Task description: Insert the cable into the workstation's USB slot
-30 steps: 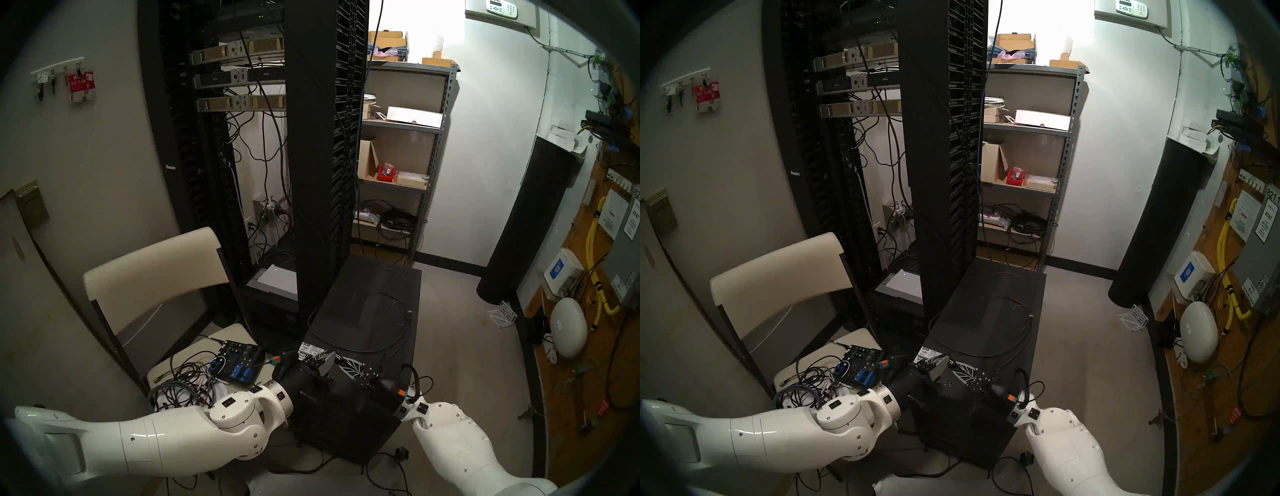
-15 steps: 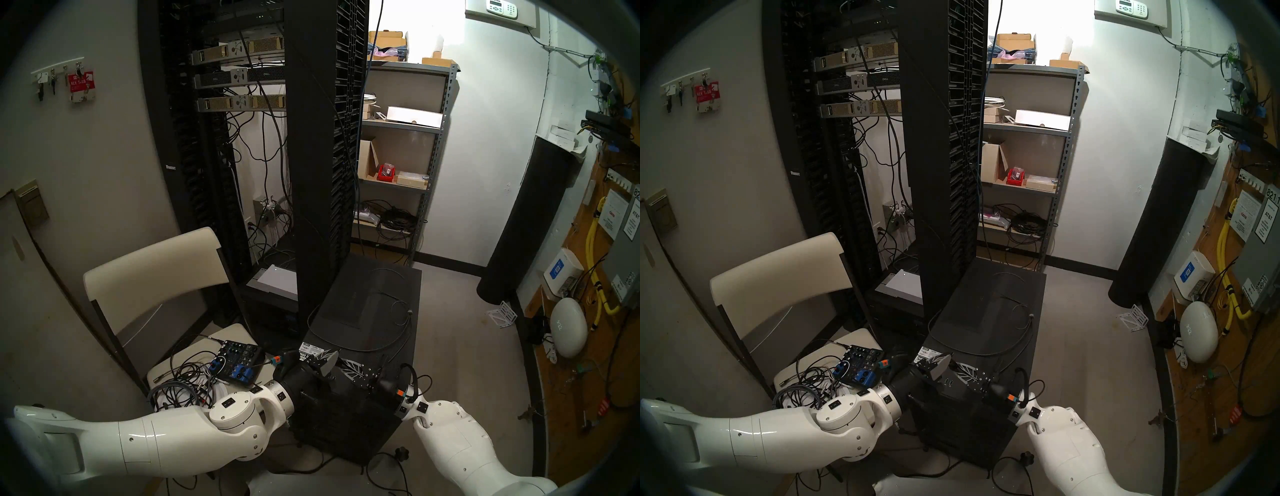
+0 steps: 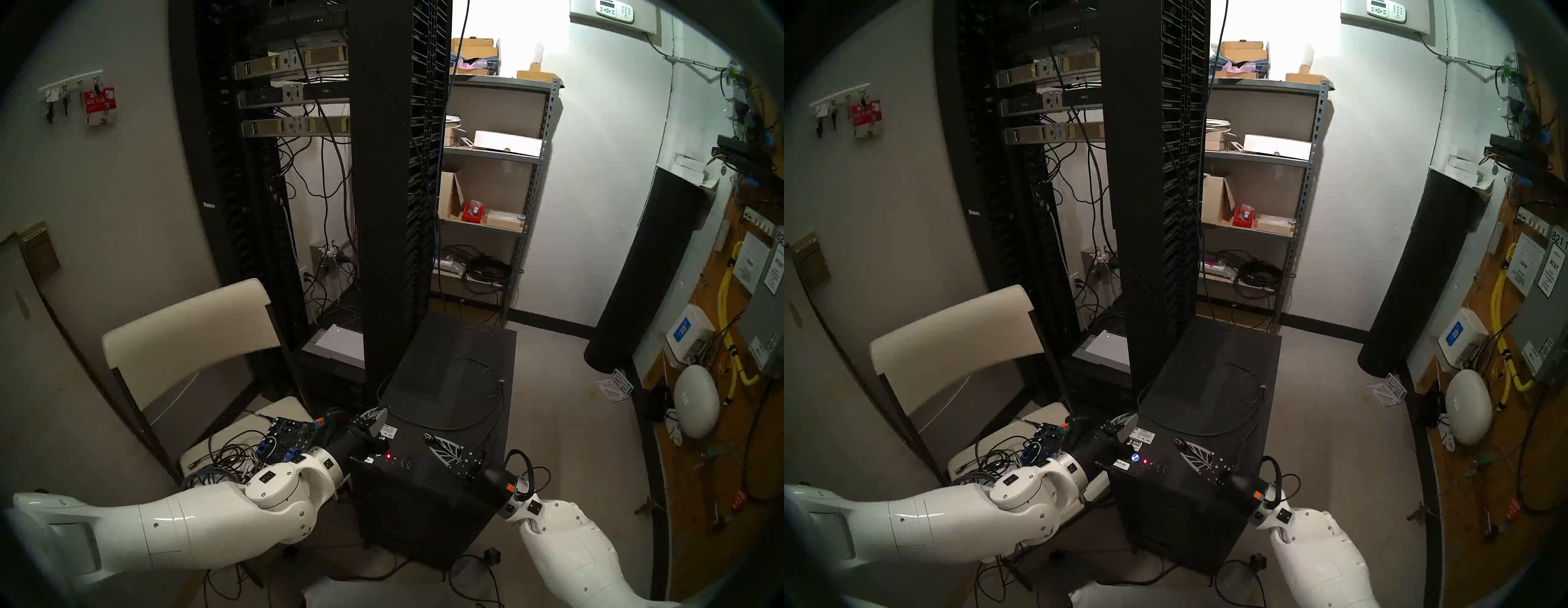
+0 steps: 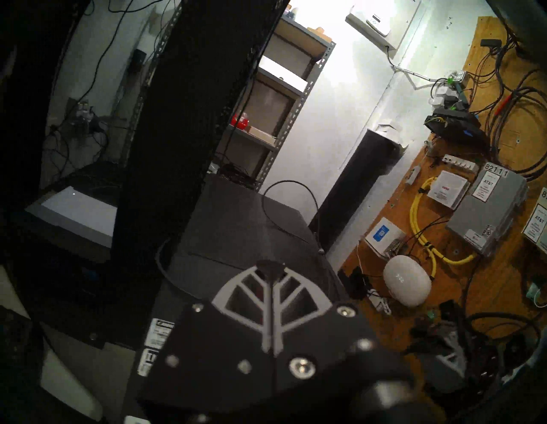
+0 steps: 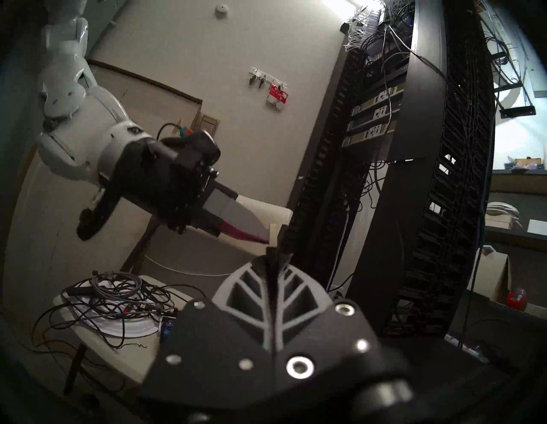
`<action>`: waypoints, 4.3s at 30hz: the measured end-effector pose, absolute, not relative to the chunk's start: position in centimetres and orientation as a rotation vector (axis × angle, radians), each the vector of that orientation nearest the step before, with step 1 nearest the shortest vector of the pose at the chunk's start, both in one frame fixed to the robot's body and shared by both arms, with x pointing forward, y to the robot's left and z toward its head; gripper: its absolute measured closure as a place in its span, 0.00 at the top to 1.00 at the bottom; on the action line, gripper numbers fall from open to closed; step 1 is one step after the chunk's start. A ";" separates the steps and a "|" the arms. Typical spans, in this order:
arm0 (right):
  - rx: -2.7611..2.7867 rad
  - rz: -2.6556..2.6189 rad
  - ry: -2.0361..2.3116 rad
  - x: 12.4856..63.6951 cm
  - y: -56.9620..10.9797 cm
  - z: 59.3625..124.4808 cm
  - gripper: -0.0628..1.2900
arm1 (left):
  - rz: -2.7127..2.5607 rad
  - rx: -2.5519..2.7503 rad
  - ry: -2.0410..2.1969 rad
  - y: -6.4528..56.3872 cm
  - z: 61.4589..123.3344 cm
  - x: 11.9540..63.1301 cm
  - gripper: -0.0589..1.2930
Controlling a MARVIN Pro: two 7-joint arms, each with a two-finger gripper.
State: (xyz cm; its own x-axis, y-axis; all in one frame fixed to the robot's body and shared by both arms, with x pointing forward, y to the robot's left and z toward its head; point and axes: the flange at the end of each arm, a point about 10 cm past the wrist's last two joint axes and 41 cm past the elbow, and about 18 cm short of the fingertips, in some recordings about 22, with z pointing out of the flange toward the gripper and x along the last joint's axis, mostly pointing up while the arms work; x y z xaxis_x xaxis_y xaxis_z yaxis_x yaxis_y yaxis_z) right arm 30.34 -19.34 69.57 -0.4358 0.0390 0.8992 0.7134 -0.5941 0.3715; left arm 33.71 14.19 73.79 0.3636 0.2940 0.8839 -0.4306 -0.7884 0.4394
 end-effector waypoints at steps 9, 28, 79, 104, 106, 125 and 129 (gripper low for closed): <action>-1.295 -2.113 -1.020 29.1 -19.1 70.7 0.03 | 1.486 2.026 -0.126 15.0 72.5 33.9 0.03; -1.357 -2.074 -1.085 30.0 -20.2 69.2 0.03 | 1.461 1.982 -0.180 13.6 72.9 33.3 0.03; -1.631 -1.511 -1.824 43.0 -22.4 70.3 0.03 | 1.469 1.987 -0.247 13.0 73.3 33.6 0.98; -1.635 -0.967 -2.080 45.4 -22.0 73.4 0.03 | 1.487 2.053 -0.128 14.9 71.7 34.2 0.98; -1.638 -0.946 -2.091 45.7 -21.8 73.3 0.03 | 1.488 2.054 -0.119 15.2 71.5 34.2 0.98; -1.556 -0.824 -2.242 48.1 -20.0 72.9 0.03 | 1.490 2.059 -0.061 17.1 71.0 33.6 0.98; -1.455 -0.786 -2.320 48.2 -19.9 73.1 0.03 | 1.493 2.057 -0.057 17.3 71.0 33.7 0.98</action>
State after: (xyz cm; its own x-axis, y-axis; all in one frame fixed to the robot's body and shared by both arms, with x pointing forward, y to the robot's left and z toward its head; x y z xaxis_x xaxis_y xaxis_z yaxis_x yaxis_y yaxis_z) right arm 48.20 -19.88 73.08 -0.4467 0.7346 0.5108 0.8938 0.3403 0.2921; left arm 33.66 17.28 71.05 0.3694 0.2977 0.8803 -0.3645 -0.8250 0.4319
